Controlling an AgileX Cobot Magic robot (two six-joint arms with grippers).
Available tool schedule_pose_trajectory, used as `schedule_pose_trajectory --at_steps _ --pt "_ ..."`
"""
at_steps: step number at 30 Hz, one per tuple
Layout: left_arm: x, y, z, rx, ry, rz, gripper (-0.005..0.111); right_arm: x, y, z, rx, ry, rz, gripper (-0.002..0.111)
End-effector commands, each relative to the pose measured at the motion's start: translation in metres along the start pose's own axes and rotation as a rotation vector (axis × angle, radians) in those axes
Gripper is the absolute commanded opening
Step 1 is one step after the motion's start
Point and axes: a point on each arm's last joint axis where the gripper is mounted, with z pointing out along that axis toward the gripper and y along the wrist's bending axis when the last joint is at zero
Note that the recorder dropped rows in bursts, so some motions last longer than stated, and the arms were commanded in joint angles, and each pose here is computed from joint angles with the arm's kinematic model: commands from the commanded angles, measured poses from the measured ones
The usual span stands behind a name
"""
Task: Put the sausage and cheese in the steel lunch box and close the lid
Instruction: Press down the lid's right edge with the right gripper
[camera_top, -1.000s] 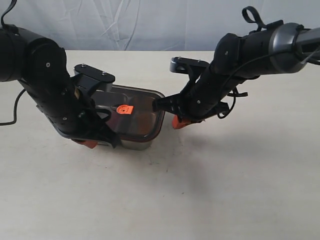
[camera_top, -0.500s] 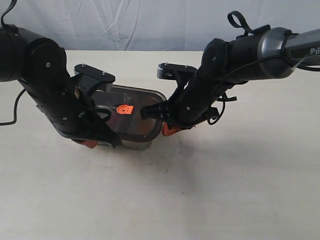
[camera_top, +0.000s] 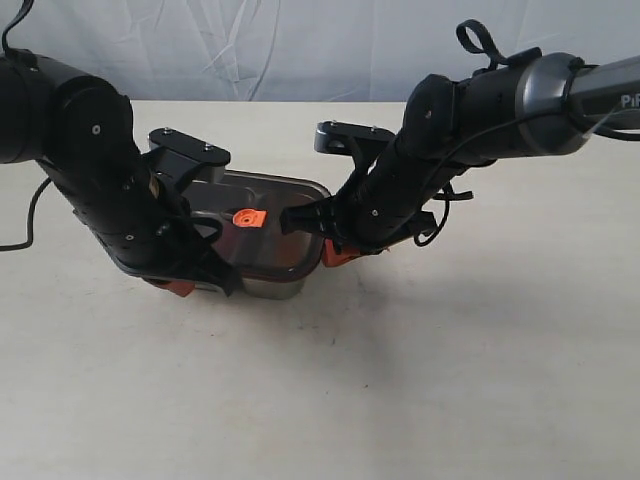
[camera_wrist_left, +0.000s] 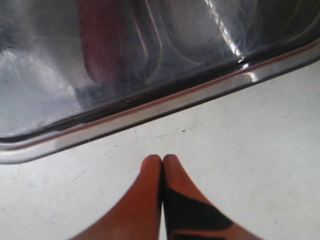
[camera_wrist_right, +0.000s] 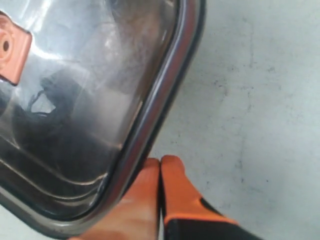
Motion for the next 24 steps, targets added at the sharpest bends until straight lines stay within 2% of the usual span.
schedule_pose_trajectory --at_steps 1,13,21,24 --pt "-0.001 0.001 -0.002 -0.003 -0.008 0.000 0.000 -0.011 0.006 -0.008 -0.015 -0.049 -0.012 -0.001" --pt "0.000 0.003 -0.002 -0.021 0.004 0.016 0.000 -0.011 0.006 -0.010 -0.006 -0.027 -0.037 -0.001" --pt "0.001 0.006 -0.002 -0.040 0.011 0.027 0.000 -0.009 -0.010 -0.011 0.167 -0.007 -0.053 -0.001" --pt "-0.001 0.011 -0.002 -0.043 -0.002 0.013 0.000 -0.009 -0.012 -0.011 0.195 -0.004 -0.067 -0.001"
